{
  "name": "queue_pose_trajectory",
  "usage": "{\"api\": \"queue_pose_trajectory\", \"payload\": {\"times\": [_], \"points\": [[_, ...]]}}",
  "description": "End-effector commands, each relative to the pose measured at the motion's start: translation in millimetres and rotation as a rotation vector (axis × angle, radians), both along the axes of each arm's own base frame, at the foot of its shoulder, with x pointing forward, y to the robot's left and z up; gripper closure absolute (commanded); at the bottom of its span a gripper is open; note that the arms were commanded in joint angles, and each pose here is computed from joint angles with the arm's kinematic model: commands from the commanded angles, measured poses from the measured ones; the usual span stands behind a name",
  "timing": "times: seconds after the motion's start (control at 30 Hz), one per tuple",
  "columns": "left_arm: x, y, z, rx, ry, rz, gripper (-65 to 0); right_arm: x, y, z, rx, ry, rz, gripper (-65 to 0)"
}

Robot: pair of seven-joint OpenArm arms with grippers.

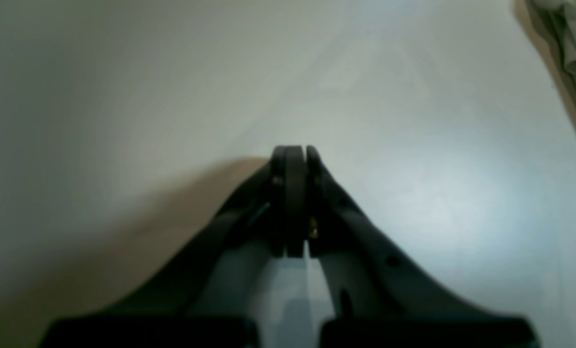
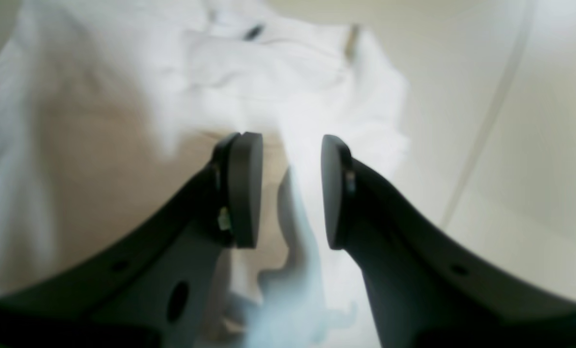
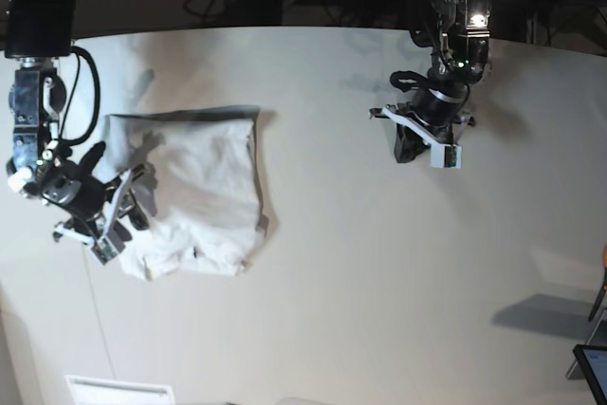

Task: Fold the T-shirt properly
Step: 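Grasp the bundle's corner with the right gripper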

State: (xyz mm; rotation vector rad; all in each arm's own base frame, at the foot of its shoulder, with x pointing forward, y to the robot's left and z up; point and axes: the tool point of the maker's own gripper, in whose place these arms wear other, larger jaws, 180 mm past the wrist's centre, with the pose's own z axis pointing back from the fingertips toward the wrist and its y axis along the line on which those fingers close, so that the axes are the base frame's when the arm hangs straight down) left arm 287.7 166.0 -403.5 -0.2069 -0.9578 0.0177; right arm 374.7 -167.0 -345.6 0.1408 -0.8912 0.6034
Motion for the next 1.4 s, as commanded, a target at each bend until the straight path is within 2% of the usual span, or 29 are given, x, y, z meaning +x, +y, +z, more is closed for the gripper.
{"api": "queue_pose_trajectory", "payload": {"times": [0.0, 0.1, 0.27, 0.3, 0.4, 0.57, 0.73, 0.97, 1.37], "points": [[5.9, 1.9, 11.1, 0.002, -0.039, 0.000, 0.0, 20.1, -3.8, 26.5, 0.005, -0.079, -0.006, -20.3], [5.5, -0.1, 11.4, 0.001, -0.039, -0.005, 0.0, 33.5, -9.2, 21.5, 0.010, -0.053, -0.023, -22.5], [6.3, -3.8, 12.4, -0.007, -0.043, -0.007, 0.0, 48.8, -20.0, 22.0, 0.013, -0.039, -0.051, -41.8], [6.3, -3.8, 12.4, -0.007, -0.043, -0.007, 0.0, 48.7, -16.4, 25.8, 0.014, -0.051, -0.041, -43.5], [6.1, -4.2, 10.7, -0.009, -0.039, -0.008, 0.0, 39.0, -8.6, 24.8, 0.009, -0.055, -0.021, -42.7], [7.1, -4.1, 11.0, -0.009, -0.041, -0.008, 0.0, 25.8, 37.9, 21.9, -0.026, -0.030, 0.099, -42.4], [7.6, -4.6, 11.4, -0.011, -0.042, -0.007, 0.0, 16.4, 79.9, 18.4, -0.026, -0.022, 0.202, -37.9], [5.2, -4.6, 9.6, -0.011, -0.036, -0.007, 0.0, 28.3, 108.3, 26.5, 0.031, -0.030, 0.213, -37.9], [5.1, -8.3, 9.2, -0.023, -0.036, -0.004, 0.0, 54.5, 134.0, 11.8, 0.093, 0.054, 0.190, -37.7]]}}
